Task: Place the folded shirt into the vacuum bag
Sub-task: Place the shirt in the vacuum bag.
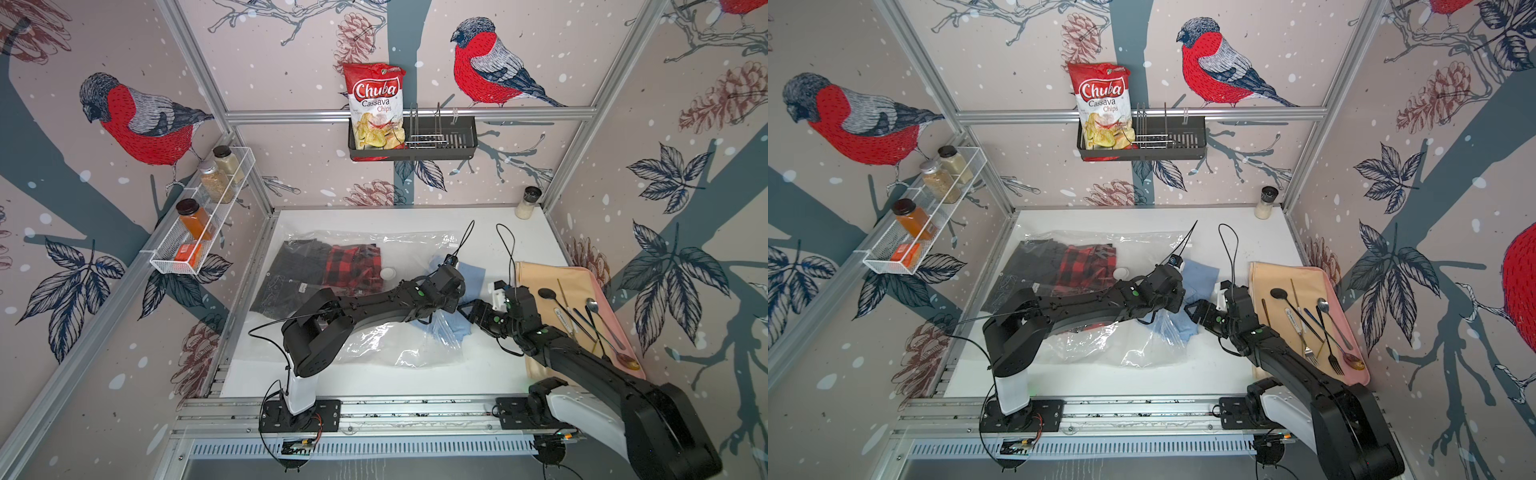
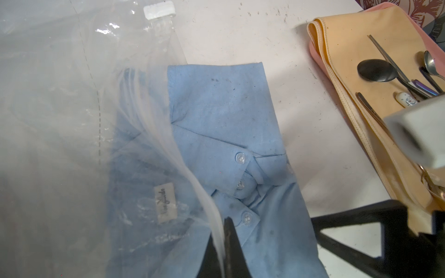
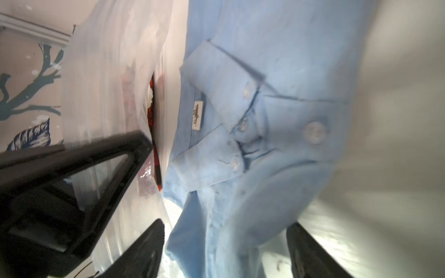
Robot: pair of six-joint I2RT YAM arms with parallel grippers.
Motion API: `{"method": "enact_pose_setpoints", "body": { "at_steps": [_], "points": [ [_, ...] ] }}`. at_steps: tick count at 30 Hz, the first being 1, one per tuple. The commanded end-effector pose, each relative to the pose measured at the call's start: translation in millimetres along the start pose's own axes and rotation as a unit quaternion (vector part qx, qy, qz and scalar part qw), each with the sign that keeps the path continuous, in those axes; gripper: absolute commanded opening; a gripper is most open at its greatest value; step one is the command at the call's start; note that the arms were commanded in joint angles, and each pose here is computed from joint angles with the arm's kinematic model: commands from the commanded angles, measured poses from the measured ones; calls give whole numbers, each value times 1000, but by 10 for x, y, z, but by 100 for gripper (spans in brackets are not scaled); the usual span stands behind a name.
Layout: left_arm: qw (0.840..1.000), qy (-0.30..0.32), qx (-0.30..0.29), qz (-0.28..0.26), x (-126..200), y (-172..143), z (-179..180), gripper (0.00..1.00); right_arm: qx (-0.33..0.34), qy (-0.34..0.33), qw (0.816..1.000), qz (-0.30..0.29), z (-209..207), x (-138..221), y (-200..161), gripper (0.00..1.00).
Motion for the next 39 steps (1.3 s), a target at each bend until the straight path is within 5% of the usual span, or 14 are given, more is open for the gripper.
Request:
{"method": "enact_pose_setpoints", "body": {
  "at_steps": [1,8,13,16,20,23,39],
  "points": [
    [1000,-8,-6,-7,-15,21,-47,0,-6,-31,999,-5,-241,94,26,86],
    [1000,-17,-9,1,-86,-7,-89,0,-26,-11,999,-30,-334,130,278,87],
    [1000,-20,-11,10,-125,-44,-103,0,-23,-7,1000,-3,-303,-43,428,76],
    [999,-28,-12,9,-118,-33,-130,0,-30,5,999,21,-307,-206,451,58],
    [999,-31,-12,2,-80,18,-144,0,-26,17,999,44,-222,-379,453,20],
    [999,-32,-13,-3,-59,71,-148,0,-7,28,998,50,-52,-463,448,6],
    [999,-30,-13,-18,48,170,-155,0,34,37,994,97,300,-973,333,0]
  ]
}}
Point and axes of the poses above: each gripper's point midway between its finger pads, its own x axis back along the fingers, its own z axis along the line the jaws close on, y = z × x, the point moved 2 cm from there along x, back along the fingers, and after that the axes turned 13 degrees about -x, right-handed, at the moved point
